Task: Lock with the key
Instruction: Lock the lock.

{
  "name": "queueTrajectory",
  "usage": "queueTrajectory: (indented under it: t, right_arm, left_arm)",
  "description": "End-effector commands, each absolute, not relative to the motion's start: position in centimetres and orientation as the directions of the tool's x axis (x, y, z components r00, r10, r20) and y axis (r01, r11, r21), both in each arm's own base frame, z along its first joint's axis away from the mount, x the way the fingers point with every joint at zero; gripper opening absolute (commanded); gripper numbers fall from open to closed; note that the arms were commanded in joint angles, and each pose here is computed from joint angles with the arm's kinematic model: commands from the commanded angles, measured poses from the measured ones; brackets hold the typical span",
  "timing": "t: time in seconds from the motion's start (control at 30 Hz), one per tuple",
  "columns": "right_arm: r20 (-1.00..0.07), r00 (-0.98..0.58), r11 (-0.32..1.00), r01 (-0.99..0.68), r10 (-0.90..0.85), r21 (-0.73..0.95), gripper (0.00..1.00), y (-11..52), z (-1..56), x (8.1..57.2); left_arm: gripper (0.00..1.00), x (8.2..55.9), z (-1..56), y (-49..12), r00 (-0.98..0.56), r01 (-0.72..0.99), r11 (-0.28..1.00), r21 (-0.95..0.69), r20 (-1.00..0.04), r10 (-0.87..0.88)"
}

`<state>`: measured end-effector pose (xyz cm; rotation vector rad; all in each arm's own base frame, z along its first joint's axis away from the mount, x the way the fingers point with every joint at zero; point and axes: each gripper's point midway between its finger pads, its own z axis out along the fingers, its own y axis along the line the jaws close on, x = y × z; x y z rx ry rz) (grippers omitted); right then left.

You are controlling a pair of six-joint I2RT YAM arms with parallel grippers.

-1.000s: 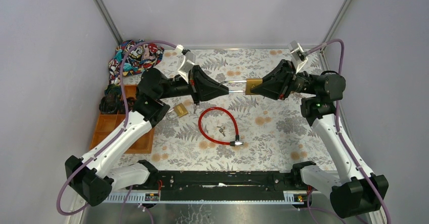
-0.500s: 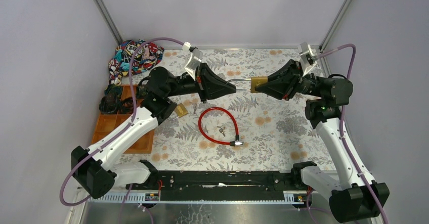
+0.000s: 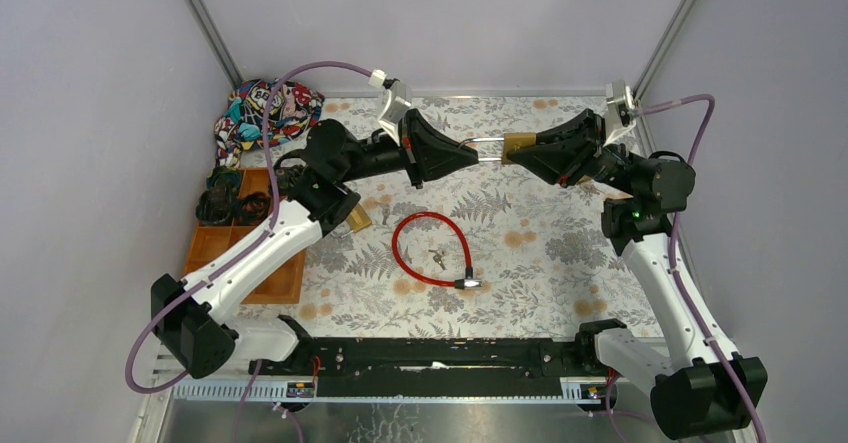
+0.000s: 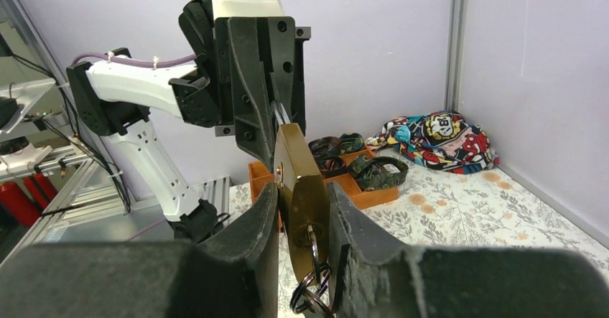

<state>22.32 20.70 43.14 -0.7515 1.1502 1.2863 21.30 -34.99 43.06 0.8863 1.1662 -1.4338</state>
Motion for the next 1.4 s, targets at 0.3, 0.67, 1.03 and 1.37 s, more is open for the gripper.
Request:
queueTrajectory:
  t: [0.3,0.67,1.03,1.37]
  right_arm:
    - [-0.929,-0.256,0.060,-0.958,0.268,0.282,0.00,23.9,39.9,21.6]
    - [-0.941,-0.209,0.105,-0.964,0.265,0.244,0.00,23.5,41.5,21.2]
    - [-0.967,-0.212,0.140,-0.963,0.140,0.231,0.96,22.4,42.4,20.7]
    - [-0.971,-0.237,0.141,-0.961,0.032,0.239,0.82,20.1,40.7,20.2]
  left_arm:
    - [0.00,12.8,42.5,-40.7,-0.202,0.944,-0.300,-0.137,-0.959,-0.197]
    - [0.16,17.3,44.9,-36.0,-0.093,0.992,-0.108,-0.062,-0.945,-0.314]
    - [0.00,18.6,44.3,-33.0,-0.069,0.997,-0.040,-0.060,-0.948,-0.309]
    - [0.00,19.5,41.9,-29.9,0.008,0.999,0.043,-0.002,-0.969,-0.248]
